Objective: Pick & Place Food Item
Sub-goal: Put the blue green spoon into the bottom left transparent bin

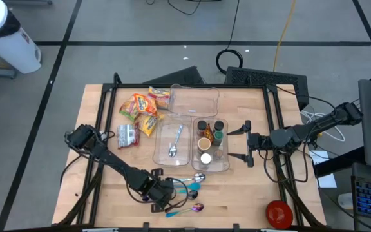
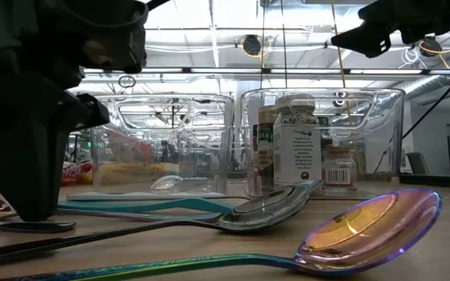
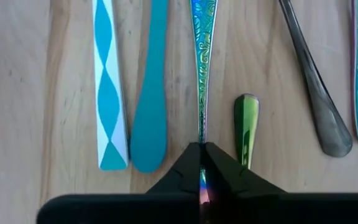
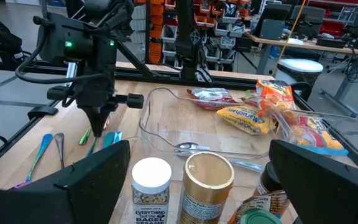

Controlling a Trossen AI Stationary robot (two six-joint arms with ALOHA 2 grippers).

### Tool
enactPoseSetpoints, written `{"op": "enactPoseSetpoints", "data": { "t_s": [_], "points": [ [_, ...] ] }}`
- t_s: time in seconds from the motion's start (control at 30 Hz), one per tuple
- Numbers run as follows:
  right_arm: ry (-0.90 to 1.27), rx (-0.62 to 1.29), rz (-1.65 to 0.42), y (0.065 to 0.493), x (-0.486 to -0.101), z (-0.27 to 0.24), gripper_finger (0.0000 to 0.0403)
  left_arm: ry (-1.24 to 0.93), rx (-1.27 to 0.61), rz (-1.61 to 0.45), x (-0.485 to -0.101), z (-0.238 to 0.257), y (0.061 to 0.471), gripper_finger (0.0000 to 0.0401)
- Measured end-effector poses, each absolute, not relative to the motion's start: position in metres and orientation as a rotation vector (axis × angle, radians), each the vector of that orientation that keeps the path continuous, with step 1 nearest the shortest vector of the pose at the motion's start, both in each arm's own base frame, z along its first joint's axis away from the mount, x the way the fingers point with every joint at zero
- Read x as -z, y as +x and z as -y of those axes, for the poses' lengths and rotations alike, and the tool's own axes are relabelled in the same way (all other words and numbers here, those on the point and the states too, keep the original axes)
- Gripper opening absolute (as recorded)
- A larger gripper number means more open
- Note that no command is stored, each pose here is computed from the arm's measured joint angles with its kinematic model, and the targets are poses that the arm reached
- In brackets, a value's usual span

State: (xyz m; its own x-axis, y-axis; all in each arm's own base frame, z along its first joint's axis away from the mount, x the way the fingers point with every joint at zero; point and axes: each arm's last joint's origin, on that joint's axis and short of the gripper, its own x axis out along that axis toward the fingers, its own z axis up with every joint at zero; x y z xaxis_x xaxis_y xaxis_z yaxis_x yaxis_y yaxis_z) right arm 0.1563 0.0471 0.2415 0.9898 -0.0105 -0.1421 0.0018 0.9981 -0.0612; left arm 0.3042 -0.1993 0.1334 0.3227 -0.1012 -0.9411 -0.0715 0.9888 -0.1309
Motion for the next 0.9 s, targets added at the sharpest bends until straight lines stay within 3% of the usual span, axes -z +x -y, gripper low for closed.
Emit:
{"op": "enactPoseSetpoints", "data": {
  "t_s": [0.4, 0.63, 0.9],
  "points": [
    [-0.061, 0.007, -0.143, 0.156, -0.241, -0.047, 0.0380, -0.217, -0.012, -1.115, -0.170, 0.193, 0.301, 0.0004],
    [-0.061, 0.007, -0.144, 0.156, -0.241, -0.047, 0.0380, -0.284, -0.026, -0.929, -0.217, 0.186, 0.294, 0.0004],
    [-0.040, 0.009, -0.143, 0.156, -0.241, -0.047, 0.0380, -0.354, -0.380, -0.580, -0.280, 0.133, 0.284, 0.0004]
  ]
}}
